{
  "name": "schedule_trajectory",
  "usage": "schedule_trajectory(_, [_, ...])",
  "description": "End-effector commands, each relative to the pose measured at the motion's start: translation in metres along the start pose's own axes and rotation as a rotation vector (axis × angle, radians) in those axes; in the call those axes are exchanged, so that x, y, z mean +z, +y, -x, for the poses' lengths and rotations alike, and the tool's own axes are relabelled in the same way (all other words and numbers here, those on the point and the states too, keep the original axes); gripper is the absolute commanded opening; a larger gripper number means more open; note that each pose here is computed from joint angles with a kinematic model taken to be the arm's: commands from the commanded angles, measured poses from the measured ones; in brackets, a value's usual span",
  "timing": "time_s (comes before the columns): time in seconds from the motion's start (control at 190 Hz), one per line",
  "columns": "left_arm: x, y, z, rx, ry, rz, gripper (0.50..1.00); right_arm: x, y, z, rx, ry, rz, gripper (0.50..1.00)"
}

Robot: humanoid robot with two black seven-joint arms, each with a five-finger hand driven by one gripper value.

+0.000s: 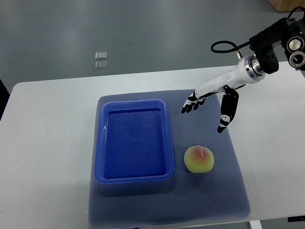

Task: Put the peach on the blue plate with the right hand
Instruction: 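Reach the right hand down toward the peach beside the blue tray, then close the right hand fingers around the peach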

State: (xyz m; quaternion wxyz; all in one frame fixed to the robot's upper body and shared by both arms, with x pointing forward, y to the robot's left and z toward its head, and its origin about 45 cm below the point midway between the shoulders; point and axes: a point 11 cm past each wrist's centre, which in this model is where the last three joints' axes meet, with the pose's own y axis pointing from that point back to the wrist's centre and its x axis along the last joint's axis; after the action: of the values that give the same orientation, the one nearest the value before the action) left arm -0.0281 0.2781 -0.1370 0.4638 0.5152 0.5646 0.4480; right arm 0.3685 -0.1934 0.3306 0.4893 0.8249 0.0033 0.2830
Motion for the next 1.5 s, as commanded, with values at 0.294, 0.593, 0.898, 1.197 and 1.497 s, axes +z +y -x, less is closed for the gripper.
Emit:
schedule_trajectory(0.294, [0.0, 0.0, -0.002, 0.006, 0.002, 0.0, 1.0, 0.027, -0.029, 0.031, 0.051, -0.08, 0.003, 0.93])
schedule_trajectory(0.593, [0.0, 0.0, -0.004, 0.01, 0.003, 0.0, 1.0, 0.031, -0.046, 0.052, 0.05, -0.164, -0.054, 0.93])
schedule_trajectory(0.898, [-0.001, 0.0, -0.004, 0.01, 0.003, -0.002, 1.0, 0.032, -0.064, 0.075, 0.05, -0.257, -0.117, 0.93])
schedule_trajectory(1.197, [-0.001, 0.0, -0.004, 0.011, 0.002, -0.002, 1.0, 0.036, -0.074, 0.093, 0.032, -0.315, -0.138, 0.93])
schedule_trajectory(1.497, [-0.001, 0.0, -0.004, 0.01, 0.003, -0.002, 1.0, 0.04, -0.087, 0.112, 0.066, -0.369, -0.166, 0.93])
